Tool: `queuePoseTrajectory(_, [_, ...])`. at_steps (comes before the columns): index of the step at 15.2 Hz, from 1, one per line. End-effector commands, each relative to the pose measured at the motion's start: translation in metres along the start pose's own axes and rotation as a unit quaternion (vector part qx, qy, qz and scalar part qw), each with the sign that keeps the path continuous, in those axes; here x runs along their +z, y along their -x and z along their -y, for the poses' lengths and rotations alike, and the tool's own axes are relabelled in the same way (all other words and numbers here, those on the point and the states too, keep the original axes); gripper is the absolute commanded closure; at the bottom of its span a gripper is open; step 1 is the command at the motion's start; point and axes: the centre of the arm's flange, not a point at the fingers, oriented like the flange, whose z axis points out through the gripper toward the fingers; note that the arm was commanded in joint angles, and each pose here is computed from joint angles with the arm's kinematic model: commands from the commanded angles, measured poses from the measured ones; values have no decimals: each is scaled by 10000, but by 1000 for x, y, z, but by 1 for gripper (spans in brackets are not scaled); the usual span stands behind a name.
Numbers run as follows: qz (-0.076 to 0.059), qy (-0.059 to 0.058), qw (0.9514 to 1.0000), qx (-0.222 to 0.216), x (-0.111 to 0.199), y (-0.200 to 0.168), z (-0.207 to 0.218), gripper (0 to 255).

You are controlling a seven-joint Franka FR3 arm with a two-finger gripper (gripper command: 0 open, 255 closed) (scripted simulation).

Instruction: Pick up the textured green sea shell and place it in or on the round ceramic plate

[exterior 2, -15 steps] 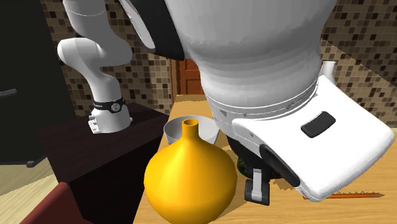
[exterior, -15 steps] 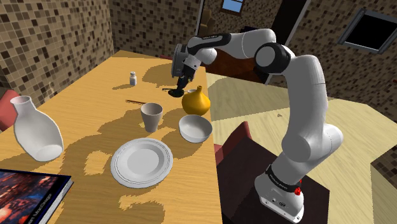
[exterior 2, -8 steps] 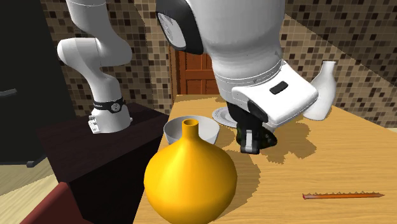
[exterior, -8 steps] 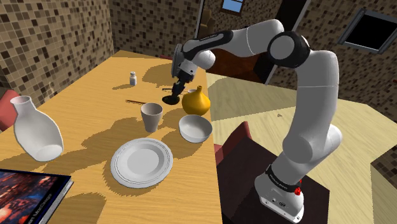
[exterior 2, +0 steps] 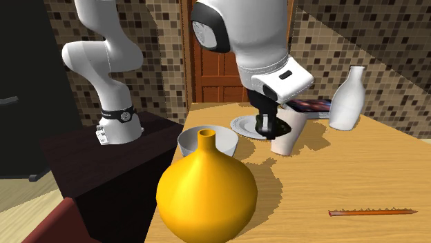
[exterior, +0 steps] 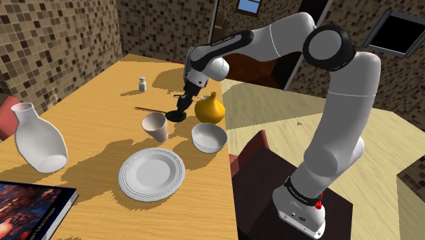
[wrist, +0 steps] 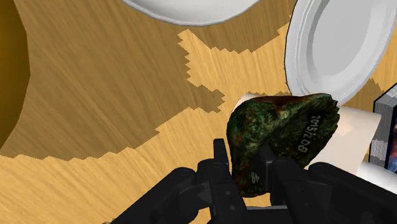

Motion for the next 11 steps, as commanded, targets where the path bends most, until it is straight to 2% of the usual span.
queuePoseTrajectory(1, [-3, 5, 10000, 3, 13, 8, 23, 255])
queuePoseTrajectory(11, [-3, 5, 10000, 3, 68, 38, 139, 255])
